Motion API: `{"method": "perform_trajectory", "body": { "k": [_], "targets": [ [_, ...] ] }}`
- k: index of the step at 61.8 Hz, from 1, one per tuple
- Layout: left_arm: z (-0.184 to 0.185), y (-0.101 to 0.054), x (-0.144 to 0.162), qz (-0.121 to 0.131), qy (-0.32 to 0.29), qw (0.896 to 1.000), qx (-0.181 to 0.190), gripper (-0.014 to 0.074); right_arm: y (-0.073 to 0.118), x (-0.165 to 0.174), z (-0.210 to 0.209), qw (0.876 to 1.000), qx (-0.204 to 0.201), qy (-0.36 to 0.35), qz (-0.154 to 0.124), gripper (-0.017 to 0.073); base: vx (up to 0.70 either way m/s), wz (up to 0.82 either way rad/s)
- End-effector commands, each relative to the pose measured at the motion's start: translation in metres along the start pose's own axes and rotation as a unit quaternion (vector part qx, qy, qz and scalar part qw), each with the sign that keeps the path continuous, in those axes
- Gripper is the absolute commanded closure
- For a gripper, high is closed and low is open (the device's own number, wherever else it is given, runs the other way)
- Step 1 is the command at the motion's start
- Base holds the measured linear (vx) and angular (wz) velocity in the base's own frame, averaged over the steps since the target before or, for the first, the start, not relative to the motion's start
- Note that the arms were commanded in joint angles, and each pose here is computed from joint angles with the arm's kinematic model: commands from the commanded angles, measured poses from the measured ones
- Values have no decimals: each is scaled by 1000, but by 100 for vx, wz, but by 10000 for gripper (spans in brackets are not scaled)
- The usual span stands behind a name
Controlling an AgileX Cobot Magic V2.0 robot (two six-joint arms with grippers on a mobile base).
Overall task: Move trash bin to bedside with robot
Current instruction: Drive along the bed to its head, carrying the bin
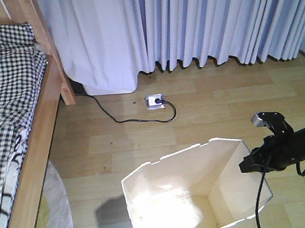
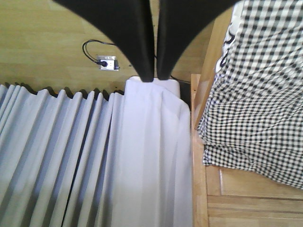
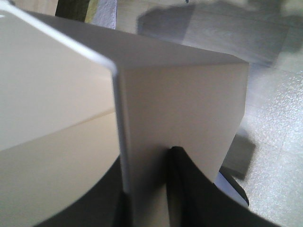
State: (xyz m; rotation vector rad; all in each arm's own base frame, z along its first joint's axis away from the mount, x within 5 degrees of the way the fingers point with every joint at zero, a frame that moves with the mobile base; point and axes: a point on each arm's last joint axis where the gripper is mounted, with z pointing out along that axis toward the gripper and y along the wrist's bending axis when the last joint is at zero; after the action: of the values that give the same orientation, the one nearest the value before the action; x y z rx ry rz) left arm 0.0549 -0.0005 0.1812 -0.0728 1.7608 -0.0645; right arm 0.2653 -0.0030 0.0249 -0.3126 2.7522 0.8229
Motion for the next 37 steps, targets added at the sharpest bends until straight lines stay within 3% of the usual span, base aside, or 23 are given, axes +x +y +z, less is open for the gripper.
{"method": "perform_trajectory", "body": {
  "k": [1, 37],
  "targets": [
    [0, 0, -3, -5, -36, 999, 2, 599, 23, -20, -17, 993, -94, -64, -3, 563, 16, -9],
    [0, 0, -3, -5, -36, 999, 2, 599, 23, -20, -17, 993, -94, -64, -3, 563, 17, -2]
  ]
}}
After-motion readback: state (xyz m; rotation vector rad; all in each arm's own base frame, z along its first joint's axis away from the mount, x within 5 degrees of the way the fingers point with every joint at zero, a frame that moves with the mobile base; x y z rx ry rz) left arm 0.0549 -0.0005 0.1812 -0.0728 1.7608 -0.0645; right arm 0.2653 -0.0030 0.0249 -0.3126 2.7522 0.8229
